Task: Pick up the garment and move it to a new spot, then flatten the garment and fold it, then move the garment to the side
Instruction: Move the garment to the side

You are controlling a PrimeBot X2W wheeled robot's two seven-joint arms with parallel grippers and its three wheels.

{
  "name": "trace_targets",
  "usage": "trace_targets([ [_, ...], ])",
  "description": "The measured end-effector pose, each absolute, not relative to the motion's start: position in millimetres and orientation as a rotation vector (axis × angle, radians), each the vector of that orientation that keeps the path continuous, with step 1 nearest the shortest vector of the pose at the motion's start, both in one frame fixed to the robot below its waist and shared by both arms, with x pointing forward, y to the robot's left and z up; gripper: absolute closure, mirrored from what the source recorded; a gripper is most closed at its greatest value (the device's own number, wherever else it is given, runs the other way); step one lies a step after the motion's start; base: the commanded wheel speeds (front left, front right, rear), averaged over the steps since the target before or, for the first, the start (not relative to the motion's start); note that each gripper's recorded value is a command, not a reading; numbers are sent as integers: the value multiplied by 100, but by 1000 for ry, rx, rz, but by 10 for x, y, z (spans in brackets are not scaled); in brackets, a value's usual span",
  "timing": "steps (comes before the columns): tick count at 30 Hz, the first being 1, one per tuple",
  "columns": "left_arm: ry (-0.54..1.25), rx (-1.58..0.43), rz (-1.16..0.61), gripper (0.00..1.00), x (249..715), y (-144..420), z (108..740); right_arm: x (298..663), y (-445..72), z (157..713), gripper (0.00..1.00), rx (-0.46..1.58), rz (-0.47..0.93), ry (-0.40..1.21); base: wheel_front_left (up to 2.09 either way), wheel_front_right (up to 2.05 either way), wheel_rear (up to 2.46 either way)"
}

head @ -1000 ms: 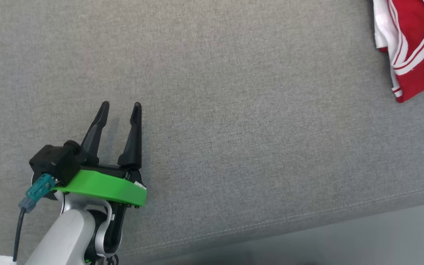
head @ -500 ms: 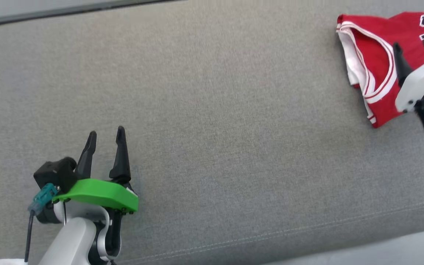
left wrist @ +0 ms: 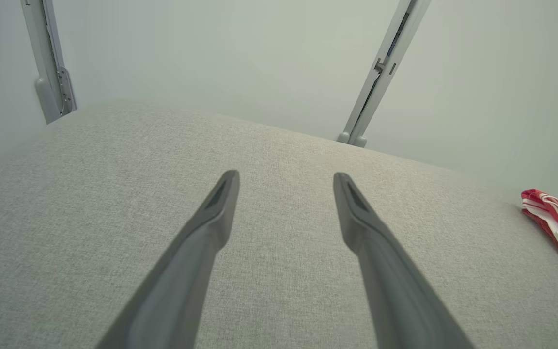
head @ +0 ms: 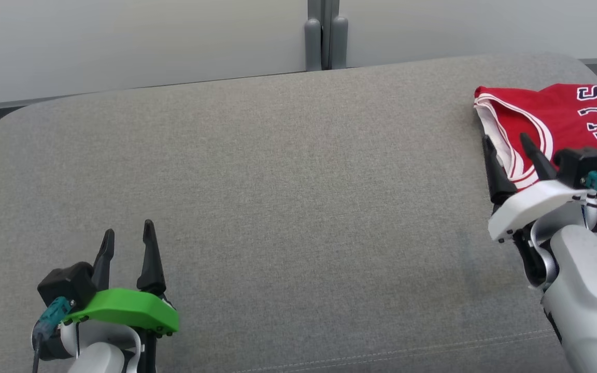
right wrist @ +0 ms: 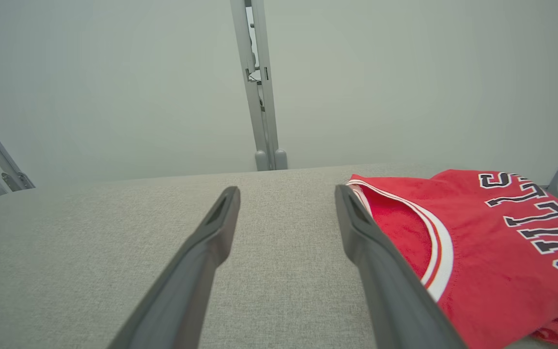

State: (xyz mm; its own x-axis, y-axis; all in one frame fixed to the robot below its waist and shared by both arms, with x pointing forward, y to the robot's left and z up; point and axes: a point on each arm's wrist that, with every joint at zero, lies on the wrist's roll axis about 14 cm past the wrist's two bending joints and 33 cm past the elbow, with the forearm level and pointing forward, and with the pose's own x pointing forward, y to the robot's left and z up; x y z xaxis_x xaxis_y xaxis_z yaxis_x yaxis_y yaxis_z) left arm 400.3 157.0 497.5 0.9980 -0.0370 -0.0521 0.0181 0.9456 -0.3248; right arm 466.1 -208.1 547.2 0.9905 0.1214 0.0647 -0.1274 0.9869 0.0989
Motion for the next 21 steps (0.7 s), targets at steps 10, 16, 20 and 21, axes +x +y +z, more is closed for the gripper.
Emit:
trace_targets([
  [10, 19, -312, -1, 0, 3720, 1684, 5080, 4165, -1578, 5419, 0, 124, 147, -113, 0, 0, 0],
  [16, 55, -298, -1, 0, 3594, 1681, 4973, 3926, -1522, 5389, 0, 123, 147, -94, 0, 0, 0],
  [20, 82, -293, -16, 0, 3558, 1644, 4908, 3808, -1496, 5323, 0, 142, 154, -67, 0, 0, 0],
  [21, 86, -292, -18, 0, 3552, 1641, 4898, 3786, -1487, 5314, 0, 146, 157, -62, 0, 0, 0],
])
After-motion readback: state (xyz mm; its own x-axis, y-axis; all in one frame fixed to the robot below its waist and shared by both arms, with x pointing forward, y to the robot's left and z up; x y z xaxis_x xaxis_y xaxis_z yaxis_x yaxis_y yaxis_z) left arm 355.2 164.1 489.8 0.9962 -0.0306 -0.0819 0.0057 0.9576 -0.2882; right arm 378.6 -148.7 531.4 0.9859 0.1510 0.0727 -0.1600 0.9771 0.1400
